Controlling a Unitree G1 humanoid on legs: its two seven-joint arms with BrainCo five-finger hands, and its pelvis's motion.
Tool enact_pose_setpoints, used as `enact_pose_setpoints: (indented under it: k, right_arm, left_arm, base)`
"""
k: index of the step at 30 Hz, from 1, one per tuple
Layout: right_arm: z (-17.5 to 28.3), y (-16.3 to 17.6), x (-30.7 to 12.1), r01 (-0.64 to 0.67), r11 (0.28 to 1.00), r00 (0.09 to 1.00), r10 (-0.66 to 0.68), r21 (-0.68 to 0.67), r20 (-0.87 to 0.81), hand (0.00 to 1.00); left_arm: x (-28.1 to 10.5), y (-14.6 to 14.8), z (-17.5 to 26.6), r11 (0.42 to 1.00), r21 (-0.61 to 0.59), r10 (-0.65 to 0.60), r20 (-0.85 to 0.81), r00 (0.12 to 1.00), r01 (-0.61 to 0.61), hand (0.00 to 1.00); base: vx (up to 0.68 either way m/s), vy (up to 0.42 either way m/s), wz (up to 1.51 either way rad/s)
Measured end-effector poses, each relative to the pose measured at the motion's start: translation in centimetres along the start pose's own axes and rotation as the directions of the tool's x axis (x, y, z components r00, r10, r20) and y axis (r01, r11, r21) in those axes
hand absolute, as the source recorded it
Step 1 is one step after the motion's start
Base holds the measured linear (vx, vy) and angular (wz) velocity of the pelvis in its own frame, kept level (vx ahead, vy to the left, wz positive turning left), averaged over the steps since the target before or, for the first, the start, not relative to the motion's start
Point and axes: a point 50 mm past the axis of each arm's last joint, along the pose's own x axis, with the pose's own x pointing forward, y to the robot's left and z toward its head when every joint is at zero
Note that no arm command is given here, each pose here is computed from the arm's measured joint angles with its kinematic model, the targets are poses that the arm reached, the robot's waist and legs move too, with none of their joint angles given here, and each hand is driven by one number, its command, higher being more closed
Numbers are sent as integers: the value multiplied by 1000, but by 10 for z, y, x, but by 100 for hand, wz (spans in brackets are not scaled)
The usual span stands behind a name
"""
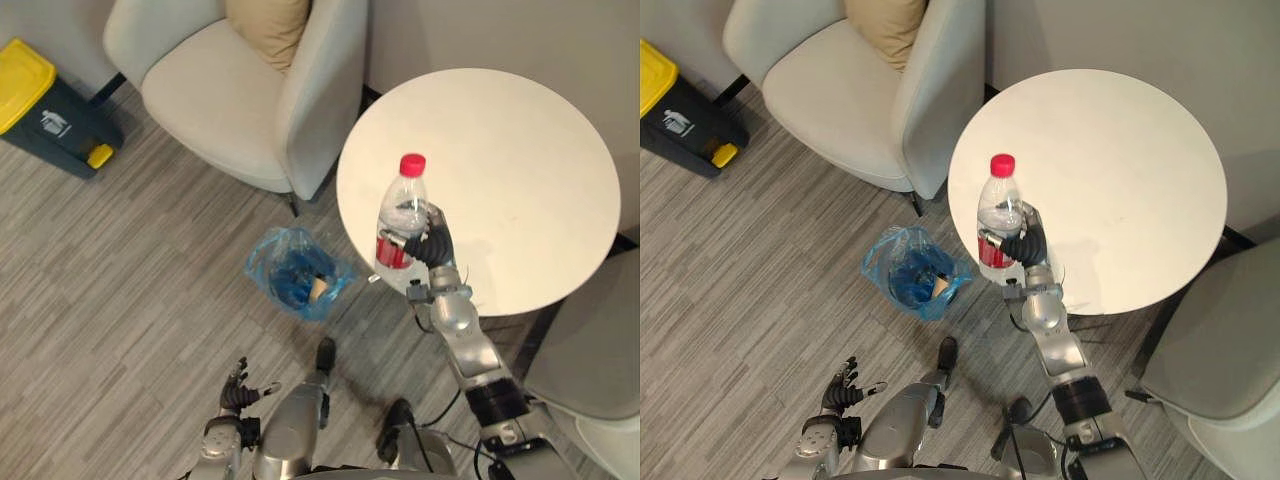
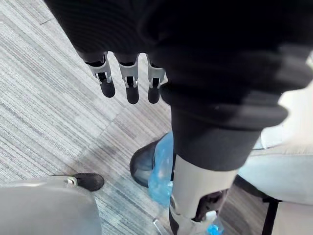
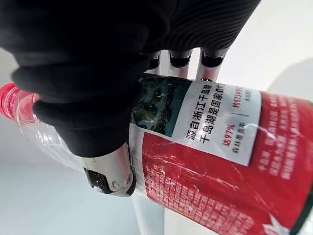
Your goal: Gather rubbish on tea table into small bin, then transfer packed bag to large trash can.
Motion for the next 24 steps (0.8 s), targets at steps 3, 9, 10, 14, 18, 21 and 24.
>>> enact_pose_setpoints:
  k: [3, 9, 10, 14, 18, 21, 24]
  right_arm:
    - [-2, 20, -5, -79, 997, 997, 79, 21, -17, 100]
    - [-13, 54, -15, -263, 964, 964, 261, -42, -59, 100]
    - [-14, 52, -12, -273, 960, 961, 269, -68, -57, 100]
    - [-6, 37, 24, -268, 944, 963, 270, -192, -18, 100]
    - [7, 18, 71, -227, 906, 970, 244, -358, 1, 100]
    - [9, 1, 85, -169, 899, 984, 181, -405, -10, 100]
    - [14, -25, 95, -81, 889, 996, 93, -451, 5, 100]
  left_arm:
    - [0, -1, 1, 1000, 21, -15, 9, 1000, 15, 0]
    - [5, 1, 7, 988, 140, -66, 21, 998, 62, 0]
    - [6, -1, 9, 988, 139, -68, 29, 997, 63, 0]
    - [21, -6, 38, 987, 154, -70, 114, 991, 52, 0]
    - [33, -15, 64, 994, 103, -45, 183, 982, 27, 0]
    - [39, -16, 76, 998, 61, -19, 199, 980, 7, 0]
    - [46, -20, 99, 999, -28, 24, 249, 968, -17, 0]
  base:
    - [115, 80, 15]
    - [164, 33, 63]
    - [181, -72, 159]
    - [56, -132, 160]
    - [-64, -218, 68]
    - [-76, -142, 45]
    - [-94, -61, 41]
